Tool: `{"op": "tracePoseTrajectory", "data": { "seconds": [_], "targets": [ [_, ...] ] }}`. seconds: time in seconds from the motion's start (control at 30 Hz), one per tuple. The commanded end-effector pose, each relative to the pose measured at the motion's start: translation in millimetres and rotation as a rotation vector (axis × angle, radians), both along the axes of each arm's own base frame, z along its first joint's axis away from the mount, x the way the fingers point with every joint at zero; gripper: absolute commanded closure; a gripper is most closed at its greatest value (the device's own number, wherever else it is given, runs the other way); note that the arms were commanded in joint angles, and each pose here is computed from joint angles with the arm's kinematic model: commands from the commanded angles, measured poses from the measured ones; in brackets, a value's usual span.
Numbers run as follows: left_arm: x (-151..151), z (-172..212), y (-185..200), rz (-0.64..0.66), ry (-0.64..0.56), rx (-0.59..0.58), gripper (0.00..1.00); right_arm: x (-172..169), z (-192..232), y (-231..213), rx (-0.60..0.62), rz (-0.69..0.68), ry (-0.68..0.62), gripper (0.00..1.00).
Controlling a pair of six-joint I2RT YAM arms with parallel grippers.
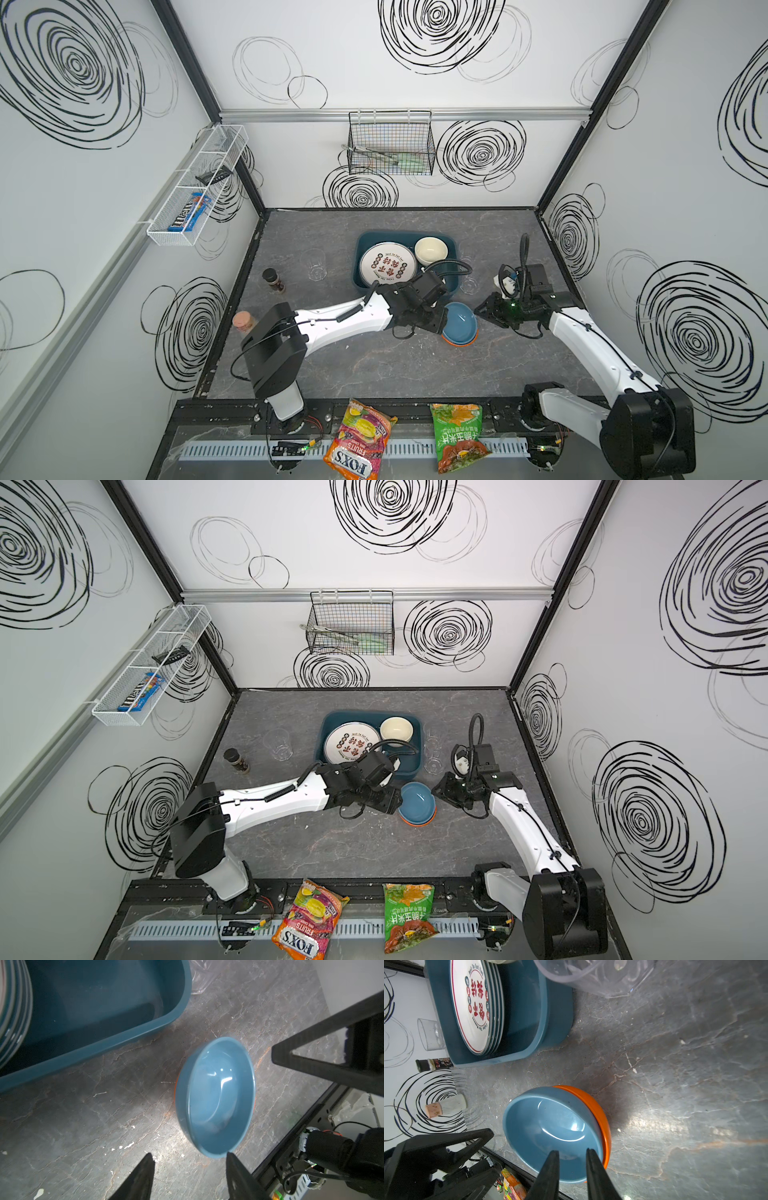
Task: Place the mixed dishes into the plastic bin
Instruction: 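Reach the left gripper to the blue bowl rim while right gripper approaches the bowls, then lift the blue bowl off the orange bowl with the left gripper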
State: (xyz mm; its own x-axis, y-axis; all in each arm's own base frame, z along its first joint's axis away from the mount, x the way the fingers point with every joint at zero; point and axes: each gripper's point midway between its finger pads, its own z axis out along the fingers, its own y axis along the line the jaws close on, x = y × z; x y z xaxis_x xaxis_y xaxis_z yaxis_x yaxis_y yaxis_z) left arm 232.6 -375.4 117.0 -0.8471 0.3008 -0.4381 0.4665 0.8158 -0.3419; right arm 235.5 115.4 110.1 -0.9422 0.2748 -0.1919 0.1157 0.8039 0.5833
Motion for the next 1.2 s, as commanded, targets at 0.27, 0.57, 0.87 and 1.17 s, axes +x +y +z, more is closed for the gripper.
{"op": "tracePoseTrajectory", "data": {
  "seconds": [0.27, 0.57, 0.87, 1.17],
  "targets": [
    [18, -23, -16, -0.010, -0.024, 0.111, 0.59, 1, 5, -3, 0.030, -0.010, -0.034, 0.73],
    [21, -28, -18, -0.010, -0.013, 0.131, 0.80, 2, 4, -4, 0.039, -0.013, -0.034, 0.73],
    [25, -14, -21, -0.001, -0.019, 0.100, 0.93, 3, 4, -6, 0.041, -0.019, -0.035, 0.73],
    [35, 14, -13, 0.019, -0.055, 0.073, 1.00, 4, 15, -4, 0.064, -0.009, -0.064, 0.70]
  ]
}}
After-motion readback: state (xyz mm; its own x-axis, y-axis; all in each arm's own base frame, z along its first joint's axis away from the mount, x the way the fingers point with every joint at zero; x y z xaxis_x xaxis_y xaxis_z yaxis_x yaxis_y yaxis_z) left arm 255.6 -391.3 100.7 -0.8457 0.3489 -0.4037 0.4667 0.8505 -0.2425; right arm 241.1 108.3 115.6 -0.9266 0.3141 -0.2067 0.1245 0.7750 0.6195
